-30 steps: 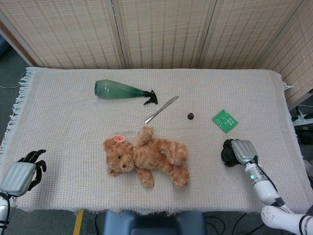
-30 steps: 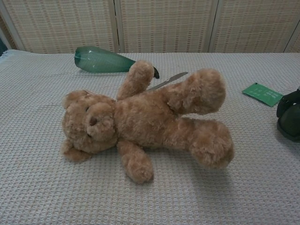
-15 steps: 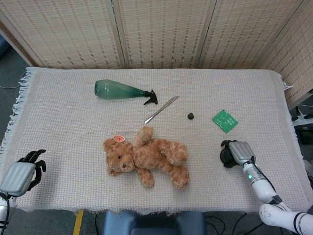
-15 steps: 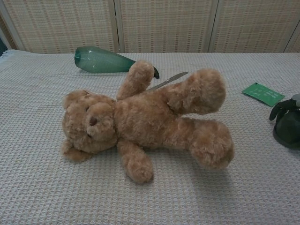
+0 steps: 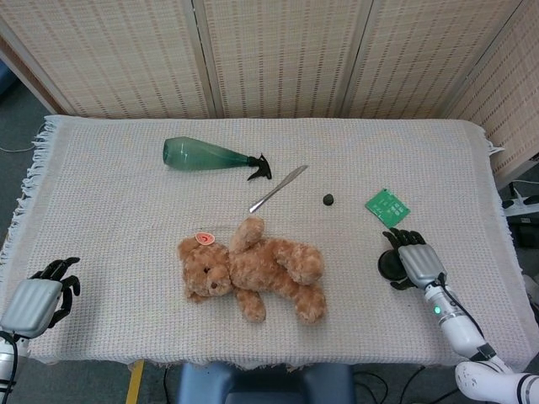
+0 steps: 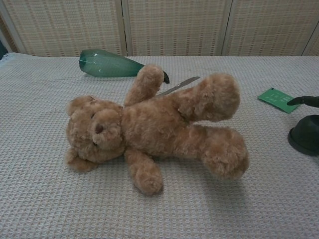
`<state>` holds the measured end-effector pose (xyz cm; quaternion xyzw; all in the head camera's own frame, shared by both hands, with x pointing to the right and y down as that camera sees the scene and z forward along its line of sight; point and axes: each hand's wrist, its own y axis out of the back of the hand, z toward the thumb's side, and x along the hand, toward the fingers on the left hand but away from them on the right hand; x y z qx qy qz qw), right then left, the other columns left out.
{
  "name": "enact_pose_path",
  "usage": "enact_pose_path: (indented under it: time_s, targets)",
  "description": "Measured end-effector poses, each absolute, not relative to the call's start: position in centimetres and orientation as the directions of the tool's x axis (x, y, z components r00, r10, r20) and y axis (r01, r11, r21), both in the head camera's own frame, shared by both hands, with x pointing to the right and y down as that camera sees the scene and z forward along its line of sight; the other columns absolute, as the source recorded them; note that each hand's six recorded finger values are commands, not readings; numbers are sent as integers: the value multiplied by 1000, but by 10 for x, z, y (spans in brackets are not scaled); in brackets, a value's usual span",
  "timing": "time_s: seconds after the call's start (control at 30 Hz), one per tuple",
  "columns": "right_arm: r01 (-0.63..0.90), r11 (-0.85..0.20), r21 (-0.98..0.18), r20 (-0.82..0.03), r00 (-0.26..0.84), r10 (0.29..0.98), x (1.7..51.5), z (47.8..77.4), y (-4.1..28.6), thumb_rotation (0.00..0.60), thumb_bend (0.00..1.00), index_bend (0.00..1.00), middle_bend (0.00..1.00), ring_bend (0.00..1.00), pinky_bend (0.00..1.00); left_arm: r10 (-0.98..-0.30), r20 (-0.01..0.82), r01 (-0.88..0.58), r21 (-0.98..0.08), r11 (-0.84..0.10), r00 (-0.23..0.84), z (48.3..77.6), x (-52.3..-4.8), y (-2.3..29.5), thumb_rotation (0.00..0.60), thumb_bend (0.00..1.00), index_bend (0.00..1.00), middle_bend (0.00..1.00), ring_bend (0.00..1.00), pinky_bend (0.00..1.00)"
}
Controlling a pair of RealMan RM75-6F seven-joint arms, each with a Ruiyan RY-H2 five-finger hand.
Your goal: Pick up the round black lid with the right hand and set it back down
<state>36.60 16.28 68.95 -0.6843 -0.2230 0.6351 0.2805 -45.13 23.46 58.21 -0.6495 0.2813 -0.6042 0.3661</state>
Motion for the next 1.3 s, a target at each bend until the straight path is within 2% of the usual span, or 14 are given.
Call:
enact_pose_path:
  time_s: [0.1,0.3,0.47,0.7,0.87,1.13,1.3]
  targets:
    - [-50,-717,-695,-718,93,690,366,684,162,600,91,8,2,3,97,-807,580,78,-815,-574,112,582,-451,235,600,764,569,171,181,432]
    - [-77,-643,-762,-648,94,756,361,675,165,600,91,130,144,158,312,-806,582,80,-813,-576,113,583,-451,235,600,764,567,170,181,433]
    - [-92,-657,-748,-663,76,744,363,680,170,600,91,178,208,240,429,-807,581,78,-814,-575,111,583,-451,235,600,764,567,170,181,433]
    - [-110,-668,-736,-676,54,735,364,683,170,600,91,370,314,383,568,-806,582,78,-813,-577,111,583,-452,235,600,765,567,170,180,433]
    - [-113,-643,-757,-652,59,756,364,679,168,600,91,477,372,458,597,-806,581,78,-814,-576,111,583,-451,235,600,764,568,170,181,433]
    - [-83,-603,-793,-609,85,789,361,666,165,600,91,484,374,462,597,-805,582,79,-813,-577,110,583,-451,235,600,765,565,170,180,432]
    - [-46,-563,-825,-564,122,817,359,646,165,600,91,484,375,462,597,-806,582,78,-813,-576,111,583,-451,235,600,765,565,170,181,433]
